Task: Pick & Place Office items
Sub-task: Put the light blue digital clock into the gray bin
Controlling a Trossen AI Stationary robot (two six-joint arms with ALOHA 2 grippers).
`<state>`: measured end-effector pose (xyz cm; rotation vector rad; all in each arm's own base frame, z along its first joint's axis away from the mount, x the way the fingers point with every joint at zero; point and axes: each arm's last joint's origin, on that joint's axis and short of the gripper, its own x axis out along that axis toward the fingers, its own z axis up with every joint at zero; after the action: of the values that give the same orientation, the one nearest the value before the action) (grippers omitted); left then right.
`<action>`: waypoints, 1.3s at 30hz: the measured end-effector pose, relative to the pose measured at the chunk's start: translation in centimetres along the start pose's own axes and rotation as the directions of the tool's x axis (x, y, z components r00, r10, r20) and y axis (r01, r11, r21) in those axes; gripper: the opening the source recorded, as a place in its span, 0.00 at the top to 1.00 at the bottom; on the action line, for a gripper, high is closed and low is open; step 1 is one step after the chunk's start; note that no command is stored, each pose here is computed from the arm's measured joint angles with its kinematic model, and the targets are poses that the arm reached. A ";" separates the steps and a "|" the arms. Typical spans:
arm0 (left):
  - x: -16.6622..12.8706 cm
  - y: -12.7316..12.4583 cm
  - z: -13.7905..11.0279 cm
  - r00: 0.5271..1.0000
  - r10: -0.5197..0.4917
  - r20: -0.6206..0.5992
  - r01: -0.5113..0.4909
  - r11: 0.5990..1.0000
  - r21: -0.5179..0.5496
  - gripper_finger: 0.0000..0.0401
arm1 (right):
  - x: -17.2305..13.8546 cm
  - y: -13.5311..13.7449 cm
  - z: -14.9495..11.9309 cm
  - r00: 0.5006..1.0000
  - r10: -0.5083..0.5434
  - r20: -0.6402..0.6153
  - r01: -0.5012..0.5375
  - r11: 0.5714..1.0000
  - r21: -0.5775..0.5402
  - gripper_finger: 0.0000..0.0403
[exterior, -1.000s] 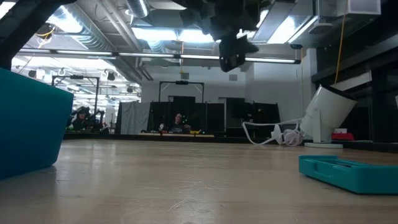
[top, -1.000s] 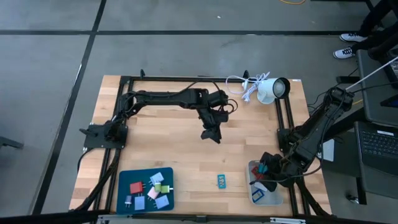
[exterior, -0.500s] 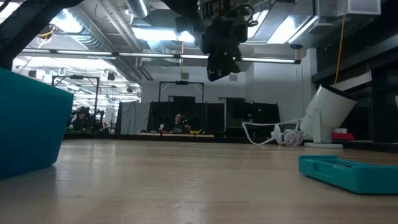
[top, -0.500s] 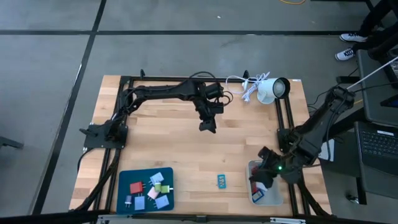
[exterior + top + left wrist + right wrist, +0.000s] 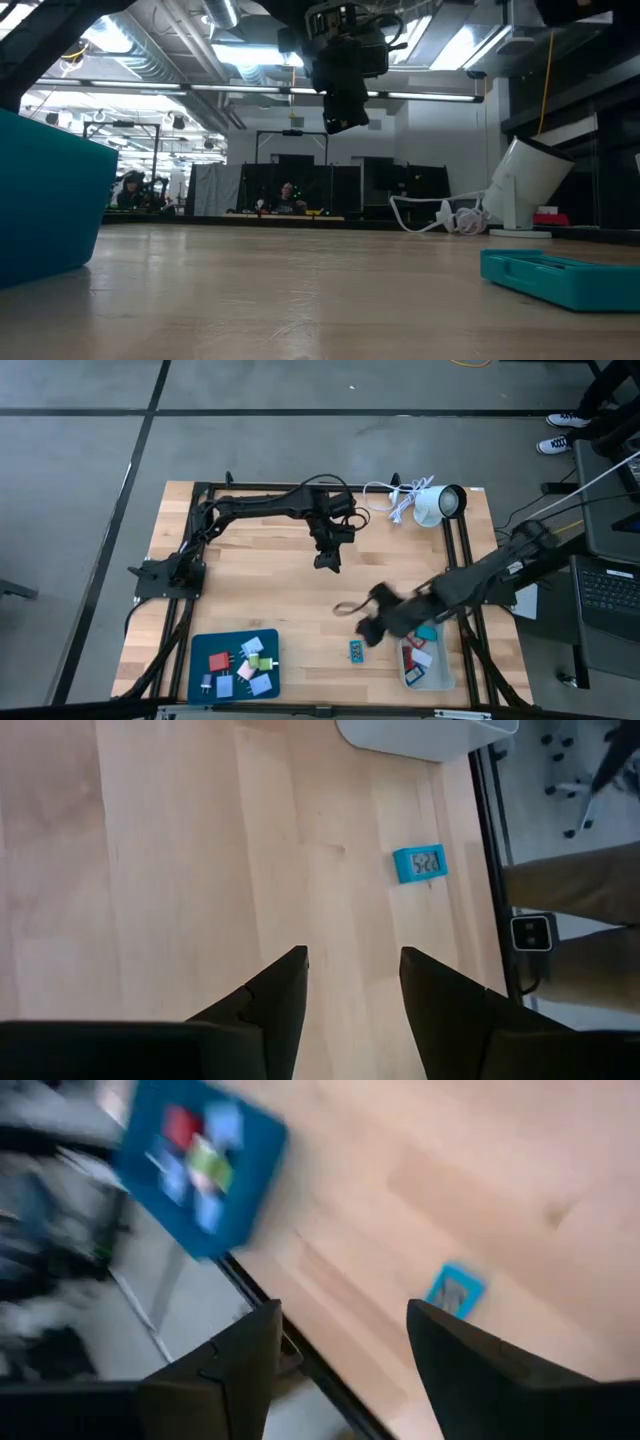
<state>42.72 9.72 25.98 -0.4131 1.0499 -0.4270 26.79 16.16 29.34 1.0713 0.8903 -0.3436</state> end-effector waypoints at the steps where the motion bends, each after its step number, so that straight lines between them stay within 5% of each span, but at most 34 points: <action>1: 0.0 0.0 0.0 1.000 0.002 -0.001 -0.002 1.000 0.005 0.61 | 1.0 0.8 -0.1 0.999 -0.031 -0.028 0.031 1.000 0.001 0.45; 7: 0.0 0.0 -0.2 1.000 -0.004 -0.020 0.005 0.999 0.050 0.61 | 5.7 4.4 -0.6 0.969 -0.233 -0.080 0.242 0.964 0.115 0.43; 13: 0.1 -0.3 -0.5 0.999 -0.014 -0.047 0.018 0.996 0.088 0.62 | 8.9 5.1 -1.5 0.887 -0.428 -0.170 0.459 0.856 0.238 0.43; 20: 0.3 -0.5 -0.5 0.998 -0.020 -0.055 0.025 0.994 0.105 0.61 | 12.2 4.7 -2.3 0.851 -0.477 -0.219 0.524 0.794 0.308 0.43; 33: 0.9 -1.3 -0.4 0.998 -0.028 -0.063 0.037 0.989 0.141 0.61 | 14.7 1.7 -2.9 0.764 -0.574 -0.295 0.641 0.727 0.246 0.43; 39: 0.9 -1.3 -0.4 0.998 -0.029 -0.063 0.038 0.989 0.142 0.61 | 15.5 0.9 -3.0 0.763 -0.564 -0.314 0.634 0.748 0.196 0.43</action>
<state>42.55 8.09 25.80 -0.2915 1.0651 -0.5441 35.57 21.71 17.38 1.0818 1.4402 -0.9353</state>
